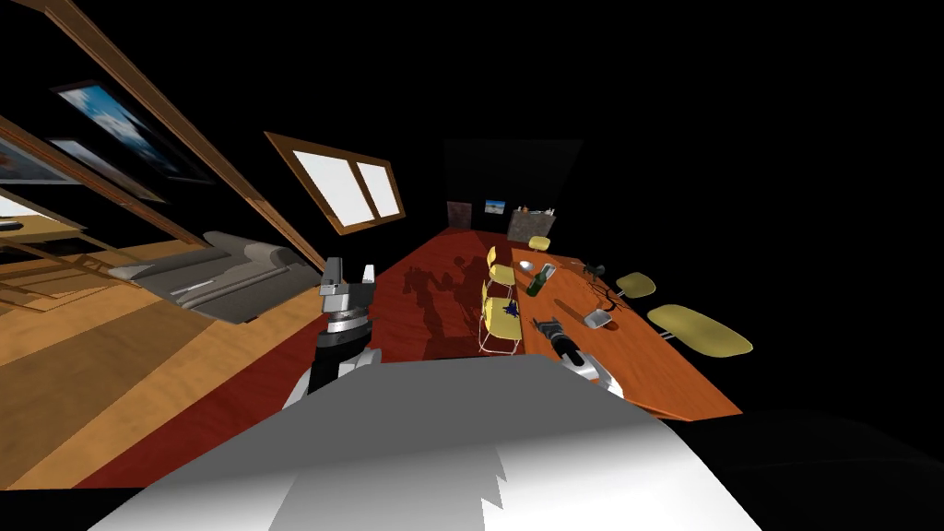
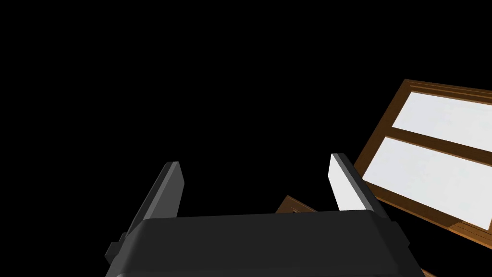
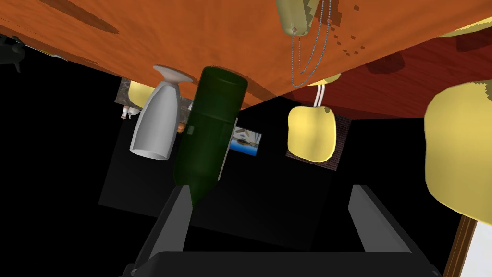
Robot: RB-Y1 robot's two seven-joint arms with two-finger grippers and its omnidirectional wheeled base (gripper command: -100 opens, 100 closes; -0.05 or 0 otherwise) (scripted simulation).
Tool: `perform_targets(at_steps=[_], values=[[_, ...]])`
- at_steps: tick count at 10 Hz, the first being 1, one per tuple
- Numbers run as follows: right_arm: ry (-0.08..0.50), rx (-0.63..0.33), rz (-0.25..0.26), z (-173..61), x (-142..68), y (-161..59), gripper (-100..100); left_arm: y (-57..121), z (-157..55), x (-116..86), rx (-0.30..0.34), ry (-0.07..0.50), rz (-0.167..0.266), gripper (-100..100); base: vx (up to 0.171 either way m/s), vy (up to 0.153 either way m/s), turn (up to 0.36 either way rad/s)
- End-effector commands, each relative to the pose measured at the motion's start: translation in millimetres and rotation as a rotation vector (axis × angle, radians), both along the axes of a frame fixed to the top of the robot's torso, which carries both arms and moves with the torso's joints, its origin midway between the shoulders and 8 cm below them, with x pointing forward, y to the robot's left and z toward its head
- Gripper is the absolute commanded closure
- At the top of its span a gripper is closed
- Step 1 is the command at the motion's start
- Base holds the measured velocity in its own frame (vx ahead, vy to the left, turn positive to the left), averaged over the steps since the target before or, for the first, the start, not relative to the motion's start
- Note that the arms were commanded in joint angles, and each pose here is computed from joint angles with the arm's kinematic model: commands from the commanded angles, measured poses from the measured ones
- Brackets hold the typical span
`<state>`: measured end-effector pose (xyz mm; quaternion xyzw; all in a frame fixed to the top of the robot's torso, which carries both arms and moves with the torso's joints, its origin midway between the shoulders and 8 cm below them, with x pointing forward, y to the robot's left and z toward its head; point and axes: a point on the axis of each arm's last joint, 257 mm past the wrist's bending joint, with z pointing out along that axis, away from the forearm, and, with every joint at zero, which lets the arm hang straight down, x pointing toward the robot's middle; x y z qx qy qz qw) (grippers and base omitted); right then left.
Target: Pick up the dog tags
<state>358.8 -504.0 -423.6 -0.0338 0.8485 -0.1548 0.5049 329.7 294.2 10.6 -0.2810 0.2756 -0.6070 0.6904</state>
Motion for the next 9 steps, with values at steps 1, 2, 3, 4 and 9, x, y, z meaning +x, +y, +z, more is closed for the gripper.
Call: perform_targets(at_steps=[1, 2, 3, 4, 9], values=[[0.059, -0.035, -0.007, -18, -7, -6, -100, 0.0, 0, 0, 0.000, 0.000, 0.000, 0, -0.002, -0.022, 0.062], [0.065, -0.035, -0.011, -21, -10, -7, -100, 0.0, 0, 0, 0.000, 0.000, 0.000, 0, -0.001, -0.016, 0.020], [0.065, -0.035, -0.011, -21, -10, -7, -100, 0.0, 0, 0, 0.000, 0.000, 0.000, 0, 0.000, -0.005, -0.004], [0.101, -0.050, -0.016, -32, -17, -10, -100, 0.0, 0, 0, 0.000, 0.000, 0.000, 0, 0.000, -0.003, 0.046], [0.244, -0.087, -0.029, -79, -50, -13, -100, 0.0, 0, 0, 0.000, 0.000, 0.000, 0, 0.001, -0.005, 0.050]])
